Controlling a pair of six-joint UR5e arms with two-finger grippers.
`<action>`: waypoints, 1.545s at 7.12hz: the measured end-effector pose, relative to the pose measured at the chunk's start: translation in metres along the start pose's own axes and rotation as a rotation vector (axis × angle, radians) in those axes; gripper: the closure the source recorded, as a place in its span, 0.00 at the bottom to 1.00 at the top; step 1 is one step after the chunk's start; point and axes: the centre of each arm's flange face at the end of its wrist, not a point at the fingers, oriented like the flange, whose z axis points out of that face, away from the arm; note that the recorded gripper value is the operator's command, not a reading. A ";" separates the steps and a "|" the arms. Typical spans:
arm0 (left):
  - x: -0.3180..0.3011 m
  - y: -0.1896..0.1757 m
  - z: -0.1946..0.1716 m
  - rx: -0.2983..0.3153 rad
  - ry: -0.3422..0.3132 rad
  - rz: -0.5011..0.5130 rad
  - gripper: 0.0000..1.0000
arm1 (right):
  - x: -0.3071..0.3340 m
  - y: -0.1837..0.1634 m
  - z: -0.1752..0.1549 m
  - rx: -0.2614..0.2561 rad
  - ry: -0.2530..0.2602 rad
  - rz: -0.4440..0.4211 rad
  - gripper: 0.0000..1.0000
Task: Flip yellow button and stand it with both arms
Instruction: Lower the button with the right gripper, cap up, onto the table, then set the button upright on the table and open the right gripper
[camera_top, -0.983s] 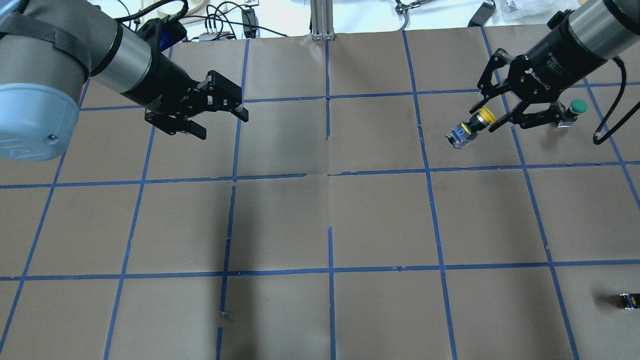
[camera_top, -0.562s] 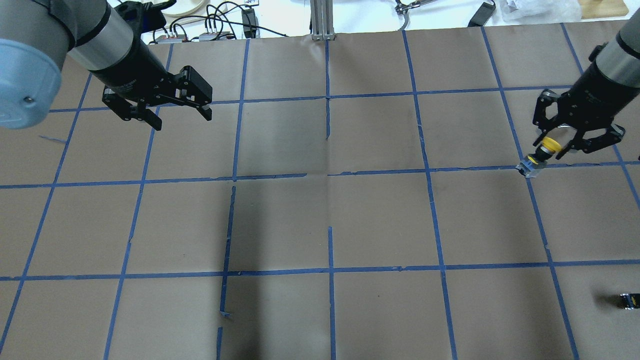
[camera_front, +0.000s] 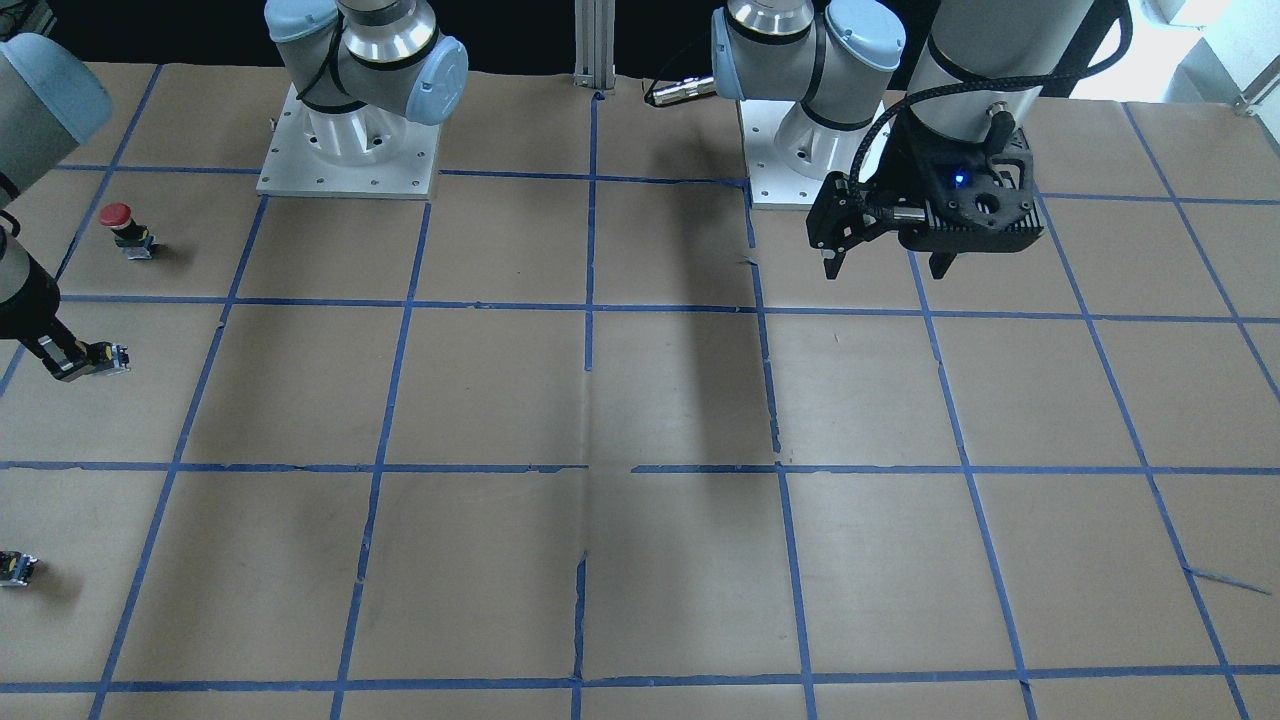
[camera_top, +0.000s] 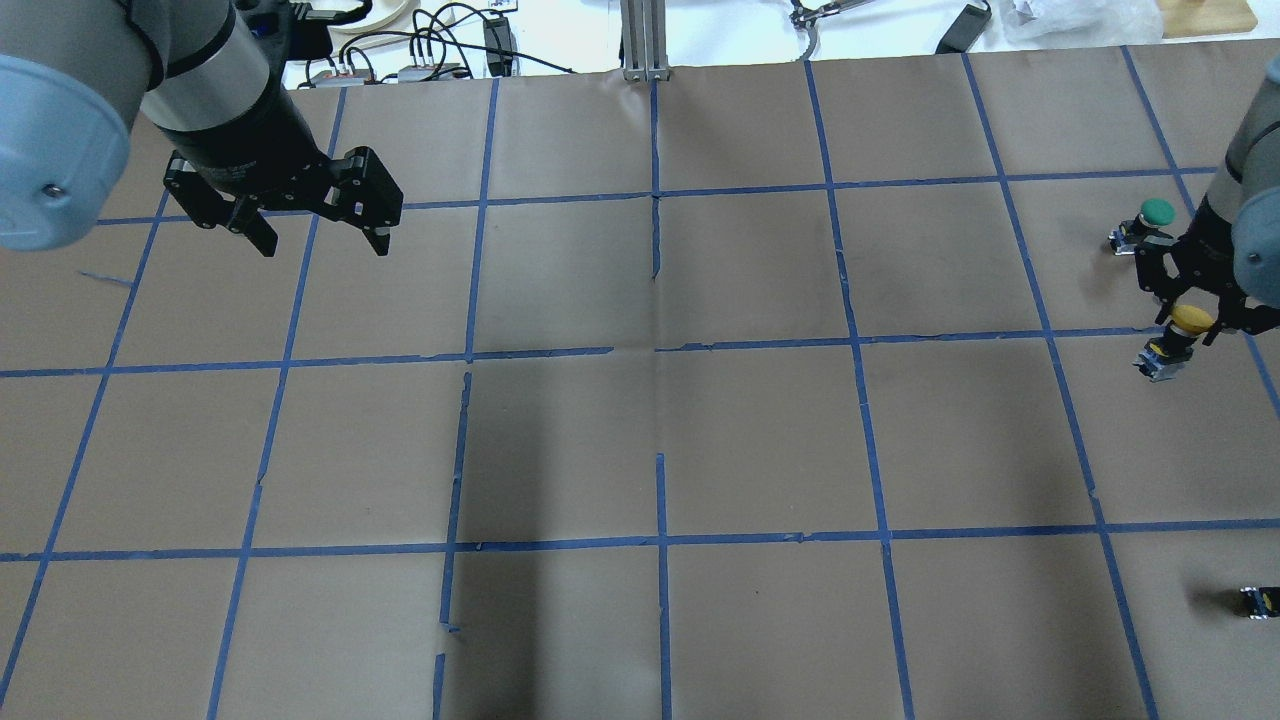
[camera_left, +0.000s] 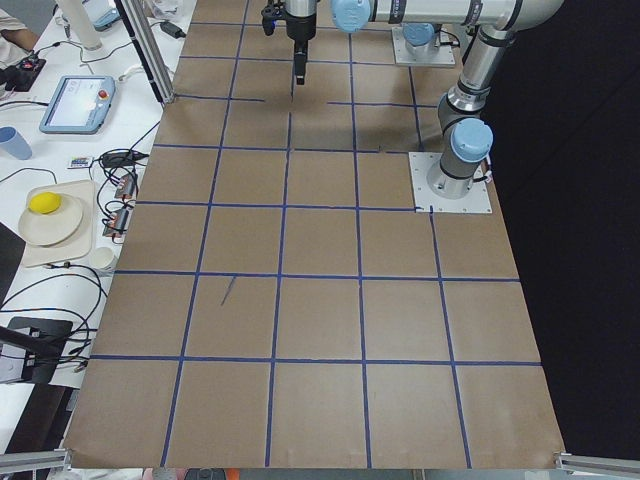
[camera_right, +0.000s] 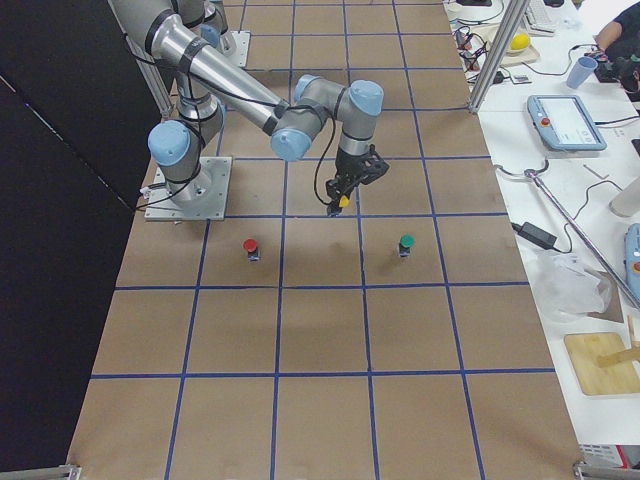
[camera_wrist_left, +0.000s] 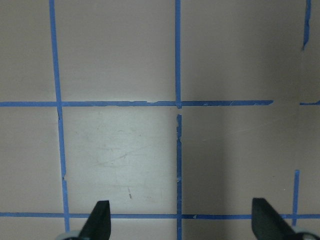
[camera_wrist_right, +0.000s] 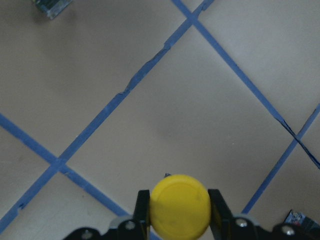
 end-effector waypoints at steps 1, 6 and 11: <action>0.002 0.001 -0.002 0.000 0.026 0.003 0.01 | 0.001 0.000 0.019 0.046 0.020 0.022 0.85; 0.006 0.001 -0.002 0.000 0.068 0.051 0.01 | 0.007 -0.003 0.069 0.177 0.065 0.110 0.76; 0.006 0.003 -0.004 0.006 0.073 0.060 0.01 | 0.013 0.011 0.084 0.181 0.074 0.134 0.64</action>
